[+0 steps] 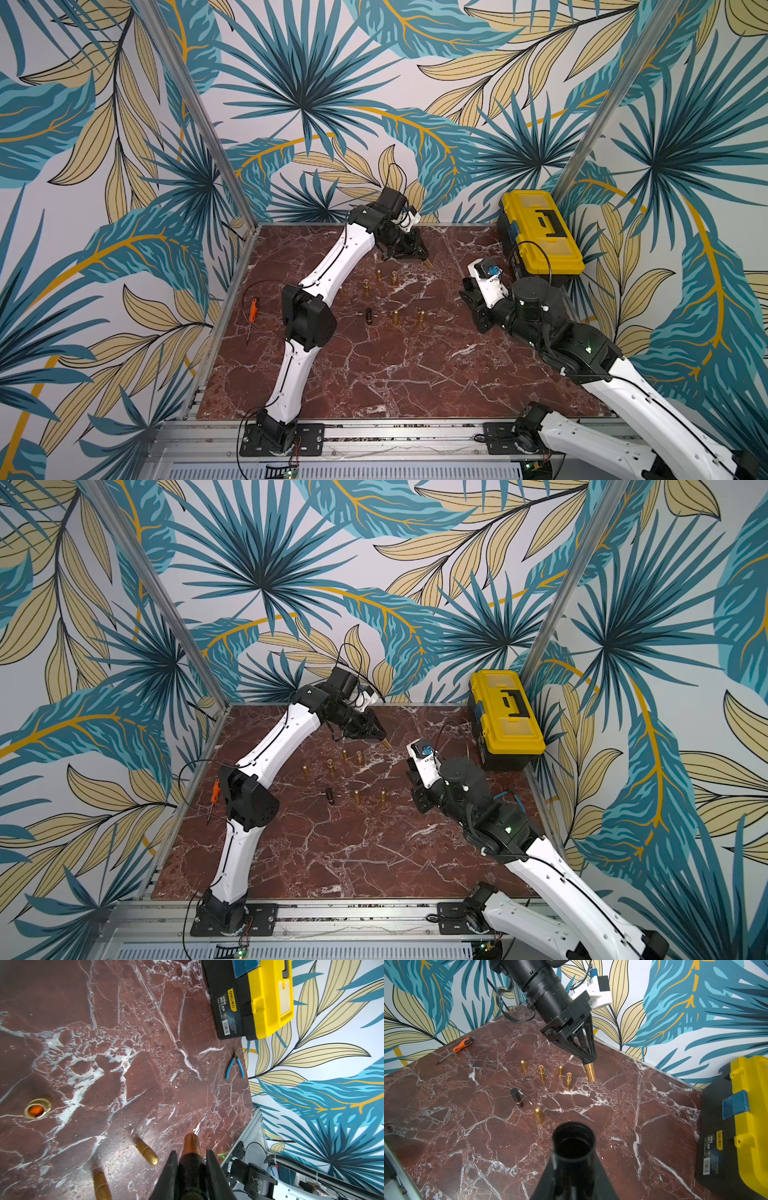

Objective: Open the lipstick cap
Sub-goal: Place the cover at the center of the board.

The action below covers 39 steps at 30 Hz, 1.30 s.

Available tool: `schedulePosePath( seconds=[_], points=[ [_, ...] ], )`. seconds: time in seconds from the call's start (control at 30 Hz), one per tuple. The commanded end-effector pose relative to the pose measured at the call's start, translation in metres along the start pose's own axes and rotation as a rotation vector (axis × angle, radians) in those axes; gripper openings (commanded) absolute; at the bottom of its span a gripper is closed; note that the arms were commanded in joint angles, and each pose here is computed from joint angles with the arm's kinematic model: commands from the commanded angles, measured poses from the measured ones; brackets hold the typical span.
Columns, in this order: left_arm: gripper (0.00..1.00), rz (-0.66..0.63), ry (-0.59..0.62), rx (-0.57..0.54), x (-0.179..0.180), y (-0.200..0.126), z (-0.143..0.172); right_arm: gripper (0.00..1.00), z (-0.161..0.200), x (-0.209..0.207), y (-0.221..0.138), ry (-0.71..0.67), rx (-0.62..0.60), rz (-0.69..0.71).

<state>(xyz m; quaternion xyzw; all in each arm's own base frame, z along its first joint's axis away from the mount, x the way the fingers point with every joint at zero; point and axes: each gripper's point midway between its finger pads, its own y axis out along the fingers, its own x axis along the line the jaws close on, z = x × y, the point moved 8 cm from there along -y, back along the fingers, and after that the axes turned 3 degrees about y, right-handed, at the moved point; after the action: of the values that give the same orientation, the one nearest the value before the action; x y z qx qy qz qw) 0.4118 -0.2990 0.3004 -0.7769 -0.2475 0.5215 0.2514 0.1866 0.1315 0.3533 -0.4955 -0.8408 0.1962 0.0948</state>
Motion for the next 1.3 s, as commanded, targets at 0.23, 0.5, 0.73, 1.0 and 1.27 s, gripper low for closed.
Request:
schedulePosePath(
  seconds=[0.23, 0.5, 0.73, 1.0, 1.27],
  points=[
    [0.06, 0.221, 0.016, -0.09, -0.029, -0.065, -0.008, 0.03, -0.009, -0.001, 0.006, 0.075, -0.06, -0.04],
    [0.06, 0.244, 0.042, -0.139, -0.035, -0.101, -0.002, 0.03, -0.014, -0.002, 0.025, 0.132, -0.064, -0.088],
    [0.06, 0.26, 0.044, -0.174, -0.029, -0.129, 0.004, 0.04, -0.021, -0.008, 0.044, 0.177, -0.107, -0.062],
    [0.07, 0.279, 0.061, -0.181, -0.031, -0.142, 0.011, 0.04, -0.015, -0.015, 0.073, 0.215, -0.164, 0.013],
    [0.07, 0.302, 0.062, -0.146, -0.028, -0.139, 0.02, 0.04, -0.004, -0.027, 0.085, 0.243, -0.129, 0.046]
  ],
)
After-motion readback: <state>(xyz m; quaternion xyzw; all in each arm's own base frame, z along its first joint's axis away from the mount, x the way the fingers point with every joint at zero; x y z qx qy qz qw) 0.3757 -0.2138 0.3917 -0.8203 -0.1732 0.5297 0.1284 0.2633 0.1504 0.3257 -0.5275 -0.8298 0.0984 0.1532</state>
